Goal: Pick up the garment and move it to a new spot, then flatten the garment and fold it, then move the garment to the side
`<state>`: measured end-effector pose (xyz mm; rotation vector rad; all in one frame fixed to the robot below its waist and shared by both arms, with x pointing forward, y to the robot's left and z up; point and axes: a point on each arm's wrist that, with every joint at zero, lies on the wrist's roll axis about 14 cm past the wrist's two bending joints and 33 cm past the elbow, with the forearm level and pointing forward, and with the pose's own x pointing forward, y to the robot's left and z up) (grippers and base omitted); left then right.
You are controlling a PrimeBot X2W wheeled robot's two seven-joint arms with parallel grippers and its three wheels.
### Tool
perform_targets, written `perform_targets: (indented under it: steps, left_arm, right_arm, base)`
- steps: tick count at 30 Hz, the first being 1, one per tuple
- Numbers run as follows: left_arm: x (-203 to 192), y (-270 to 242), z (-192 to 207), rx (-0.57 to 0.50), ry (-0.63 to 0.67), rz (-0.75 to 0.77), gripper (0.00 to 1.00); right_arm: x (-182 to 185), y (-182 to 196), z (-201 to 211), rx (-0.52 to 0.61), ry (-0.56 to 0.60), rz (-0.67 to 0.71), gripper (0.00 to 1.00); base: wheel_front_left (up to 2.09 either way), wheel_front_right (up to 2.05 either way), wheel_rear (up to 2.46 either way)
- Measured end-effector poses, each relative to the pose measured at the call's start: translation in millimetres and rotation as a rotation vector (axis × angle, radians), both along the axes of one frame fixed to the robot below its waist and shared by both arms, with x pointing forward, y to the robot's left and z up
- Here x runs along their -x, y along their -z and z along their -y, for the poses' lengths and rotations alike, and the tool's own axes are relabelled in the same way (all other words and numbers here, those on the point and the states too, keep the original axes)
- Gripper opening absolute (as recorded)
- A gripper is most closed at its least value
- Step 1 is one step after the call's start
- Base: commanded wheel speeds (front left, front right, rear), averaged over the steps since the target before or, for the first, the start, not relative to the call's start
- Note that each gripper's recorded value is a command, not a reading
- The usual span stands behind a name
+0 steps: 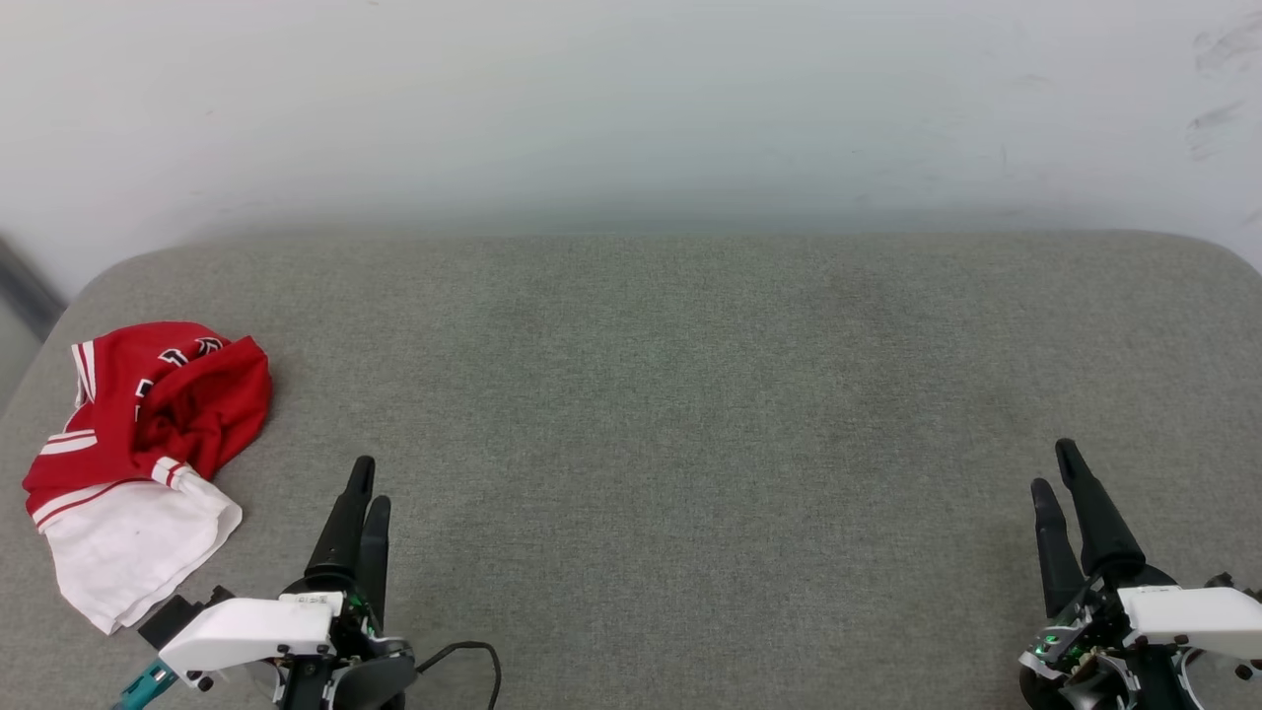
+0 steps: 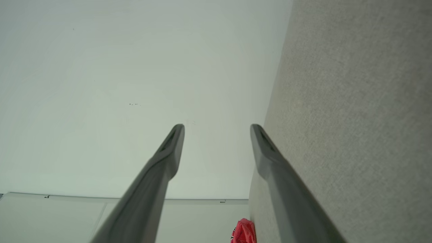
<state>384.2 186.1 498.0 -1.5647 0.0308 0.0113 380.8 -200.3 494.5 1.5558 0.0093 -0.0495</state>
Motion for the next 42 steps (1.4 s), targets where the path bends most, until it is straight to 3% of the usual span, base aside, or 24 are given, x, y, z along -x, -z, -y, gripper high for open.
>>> perform_targets:
  steps: [7,13,42]
  left_arm:
    - [-1,-7,8,-0.043,0.01,0.023,1.0]
    - [-2,-13,9,-0.152,0.006,0.041,1.0]
    - [0,-25,27,-0.836,0.055,0.128,1.0]
  right_arm:
    - [0,-4,-2,0.03,0.01,0.012,1.0]
    - [2,-8,-2,0.107,0.009,0.022,1.0]
    - [4,-29,-11,0.89,-0.037,0.08,1.0]
  base:
    - [0.0,0.0,0.0]
    - [0.0,0.0,0.0]
    - [0.0,0.0,0.0]
